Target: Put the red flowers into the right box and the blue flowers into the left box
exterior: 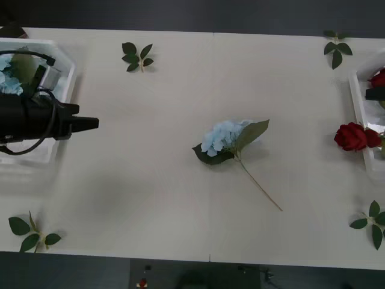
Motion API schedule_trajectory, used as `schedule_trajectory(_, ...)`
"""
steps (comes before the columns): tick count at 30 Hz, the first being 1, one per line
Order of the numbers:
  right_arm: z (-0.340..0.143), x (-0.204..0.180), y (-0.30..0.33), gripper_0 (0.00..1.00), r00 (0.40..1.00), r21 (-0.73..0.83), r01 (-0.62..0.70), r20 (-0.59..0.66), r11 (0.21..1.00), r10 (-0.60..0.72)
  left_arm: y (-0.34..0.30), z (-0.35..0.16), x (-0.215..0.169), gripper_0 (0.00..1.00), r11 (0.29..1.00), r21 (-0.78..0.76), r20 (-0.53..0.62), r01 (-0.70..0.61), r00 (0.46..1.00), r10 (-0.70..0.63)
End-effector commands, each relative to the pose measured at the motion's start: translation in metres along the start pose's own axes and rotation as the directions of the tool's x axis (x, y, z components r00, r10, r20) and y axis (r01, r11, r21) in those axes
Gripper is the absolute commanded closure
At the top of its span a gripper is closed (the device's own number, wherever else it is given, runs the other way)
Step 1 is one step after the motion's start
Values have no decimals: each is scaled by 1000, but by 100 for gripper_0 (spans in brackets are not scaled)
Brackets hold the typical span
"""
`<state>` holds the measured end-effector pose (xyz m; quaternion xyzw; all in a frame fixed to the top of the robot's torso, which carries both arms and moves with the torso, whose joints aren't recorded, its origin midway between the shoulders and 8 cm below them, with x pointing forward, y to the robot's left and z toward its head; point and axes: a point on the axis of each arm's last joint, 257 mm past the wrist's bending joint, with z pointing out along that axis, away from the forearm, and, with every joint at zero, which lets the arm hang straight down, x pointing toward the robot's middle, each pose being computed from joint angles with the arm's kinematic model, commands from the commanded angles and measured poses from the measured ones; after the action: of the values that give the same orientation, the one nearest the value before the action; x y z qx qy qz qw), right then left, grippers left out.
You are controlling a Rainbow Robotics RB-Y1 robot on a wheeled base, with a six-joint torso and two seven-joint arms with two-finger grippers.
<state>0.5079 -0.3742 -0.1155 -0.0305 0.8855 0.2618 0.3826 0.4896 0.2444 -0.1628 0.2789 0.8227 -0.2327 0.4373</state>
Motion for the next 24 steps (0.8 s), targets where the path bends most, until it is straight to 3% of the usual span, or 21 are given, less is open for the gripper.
schedule_trajectory(1, -19, -32, -43, 100, 997, 135, 22, 68, 991, -31, -2, 13, 3, 11, 992, -23, -48, -124, 991, 122)
schedule_trajectory(12, -42, -38, -134, 100, 993, 382, -59, 118, 922, 15, -23, 49, 14, 11, 985, -6, -57, -172, 984, 171)
schedule_trajectory(15, -46, -42, -151, 100, 991, 431, -80, 135, 899, 23, -30, 55, 13, 0, 982, 6, -48, -187, 981, 187)
schedule_trajectory(23, -45, -52, -168, 100, 988, 485, -78, 152, 871, 4, -77, 53, -12, 0, 934, 145, 110, -328, 943, 314)
schedule_trajectory(24, -44, -51, -168, 97, 989, 486, -78, 151, 870, 4, -84, 51, -18, 0, 927, 165, 139, -337, 938, 316)
